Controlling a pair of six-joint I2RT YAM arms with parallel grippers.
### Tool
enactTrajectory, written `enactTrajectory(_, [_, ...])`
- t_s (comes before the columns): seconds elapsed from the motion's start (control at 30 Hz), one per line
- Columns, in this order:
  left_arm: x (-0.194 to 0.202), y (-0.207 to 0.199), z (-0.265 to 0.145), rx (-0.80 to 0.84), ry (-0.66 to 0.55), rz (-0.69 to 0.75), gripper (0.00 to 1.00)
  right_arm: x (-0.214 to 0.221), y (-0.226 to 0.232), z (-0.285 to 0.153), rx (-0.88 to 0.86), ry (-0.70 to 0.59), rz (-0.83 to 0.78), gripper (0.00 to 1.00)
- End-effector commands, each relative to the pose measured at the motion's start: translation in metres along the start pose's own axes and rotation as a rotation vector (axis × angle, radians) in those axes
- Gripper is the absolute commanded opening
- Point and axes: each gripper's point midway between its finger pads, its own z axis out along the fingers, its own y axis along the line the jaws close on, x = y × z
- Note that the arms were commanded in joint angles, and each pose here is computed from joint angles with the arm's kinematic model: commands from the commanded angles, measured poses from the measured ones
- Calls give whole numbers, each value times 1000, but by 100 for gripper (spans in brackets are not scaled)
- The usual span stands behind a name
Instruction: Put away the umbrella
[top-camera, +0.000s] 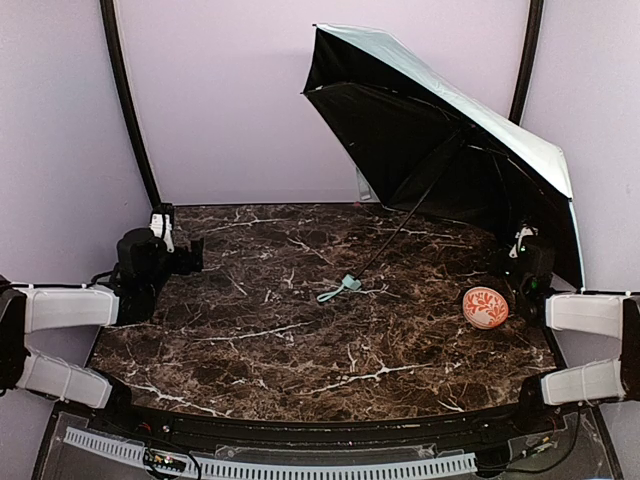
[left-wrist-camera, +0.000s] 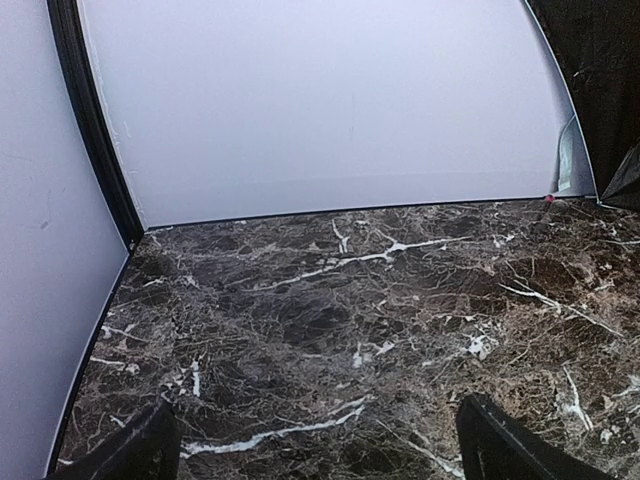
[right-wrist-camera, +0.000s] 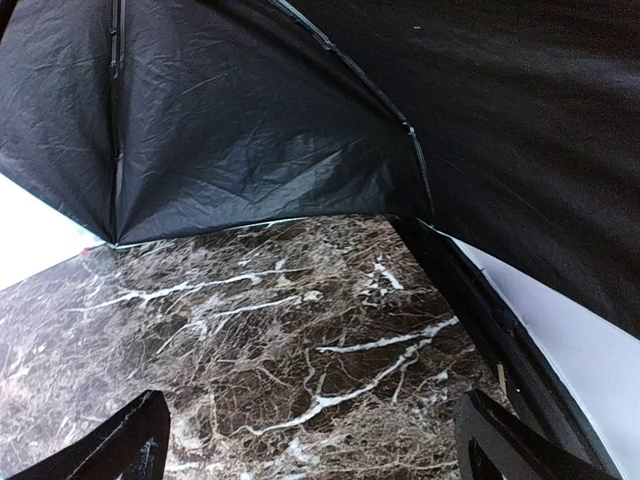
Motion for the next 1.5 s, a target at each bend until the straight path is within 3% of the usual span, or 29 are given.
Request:
enactTrajectory(0.0, [-7,0,3,5,-19,33,99,-19,-8,0,49,-66,54,100])
enactTrajectory(0.1, [-13,2,3,-9,-21,36,99,-22,-2,2,30,-44,82,100])
enactTrajectory(0.3, [-29,-4,-3,33,-52,14,99,-38,66,-3,-331,-6,66,100])
enactTrajectory(0.5, [-33,-20,3,114,13,-1,99,-68,114,-5,-565,-8,270,95])
enactTrajectory(0.63, [-32,-47,8,252,91,-10,99,-81,144,11,-575,11,294,93])
enactTrajectory(0.8, [-44,-75,1,411,94,-39,98,-105,176,39,-626,-20,369,100])
enactTrajectory(0.97, [-47,-86,-5,469,83,-55,97,-115,199,80,-613,-50,421,98])
enactTrajectory(1.03, [-47,-90,-6,483,84,-55,95,-119,205,94,-610,-62,444,88])
enactTrajectory(1.17, [-48,-94,-7,496,88,-50,94,-123,217,111,-632,-64,473,55])
enactTrajectory(1.4, [-53,-112,-18,591,65,-35,93,-122,228,106,-680,-62,461,8])
enactTrajectory(1.47, [-54,-124,-25,665,60,-42,92,-123,236,100,-706,-50,439,0])
